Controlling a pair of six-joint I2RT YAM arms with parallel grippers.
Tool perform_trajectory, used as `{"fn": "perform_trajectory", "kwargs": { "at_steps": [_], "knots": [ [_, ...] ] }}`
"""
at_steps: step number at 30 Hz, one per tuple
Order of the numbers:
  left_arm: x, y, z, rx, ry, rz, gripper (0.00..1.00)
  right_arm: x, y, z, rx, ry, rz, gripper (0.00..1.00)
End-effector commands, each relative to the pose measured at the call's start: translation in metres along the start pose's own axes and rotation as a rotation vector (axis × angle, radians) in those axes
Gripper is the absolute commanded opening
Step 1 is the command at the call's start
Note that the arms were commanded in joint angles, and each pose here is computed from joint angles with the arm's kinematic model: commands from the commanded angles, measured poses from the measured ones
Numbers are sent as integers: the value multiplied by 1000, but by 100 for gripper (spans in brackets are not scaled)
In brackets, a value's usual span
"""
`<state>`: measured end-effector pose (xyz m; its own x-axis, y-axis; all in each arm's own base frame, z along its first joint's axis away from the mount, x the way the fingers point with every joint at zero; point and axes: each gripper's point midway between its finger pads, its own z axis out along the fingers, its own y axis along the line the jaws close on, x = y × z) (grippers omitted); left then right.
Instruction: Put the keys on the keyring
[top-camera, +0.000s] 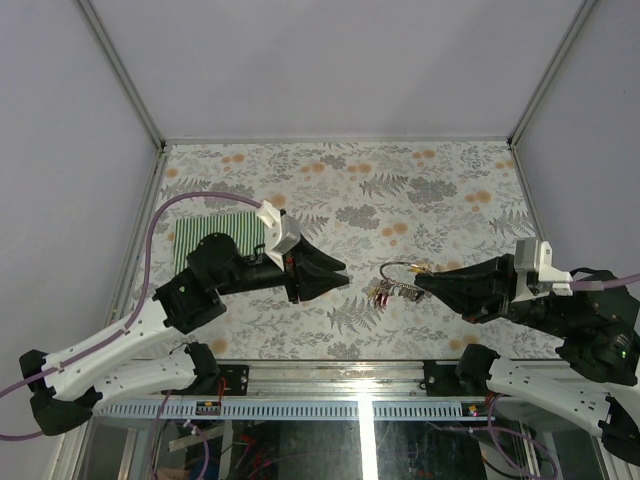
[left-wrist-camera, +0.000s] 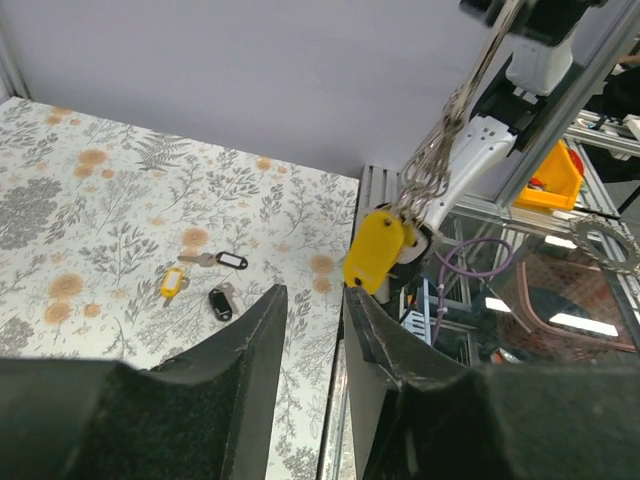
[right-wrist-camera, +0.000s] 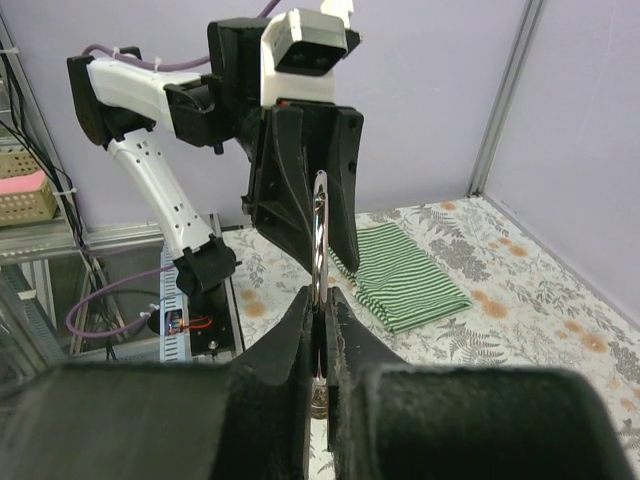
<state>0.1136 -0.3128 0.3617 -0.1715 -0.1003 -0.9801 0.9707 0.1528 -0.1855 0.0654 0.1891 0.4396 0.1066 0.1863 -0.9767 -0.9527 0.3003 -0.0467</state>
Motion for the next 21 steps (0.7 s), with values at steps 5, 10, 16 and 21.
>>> {"fn": "perform_trajectory", "kwargs": {
  "at_steps": [5, 10, 16, 21],
  "knots": [
    [-62, -29, 4, 137, -132, 81, 45, 0, 1, 5, -13, 11, -8, 0],
    [-73, -36, 6, 173, -138, 107, 52, 12, 4, 13, -45, 50, 2, 0],
    [-77, -39, 10, 198, -134, 118, 54, 18, 6, 24, -73, 63, 8, 0],
    [-69, -33, 18, 192, -104, 113, 54, 21, 7, 32, -94, 63, 14, 0]
  ]
}}
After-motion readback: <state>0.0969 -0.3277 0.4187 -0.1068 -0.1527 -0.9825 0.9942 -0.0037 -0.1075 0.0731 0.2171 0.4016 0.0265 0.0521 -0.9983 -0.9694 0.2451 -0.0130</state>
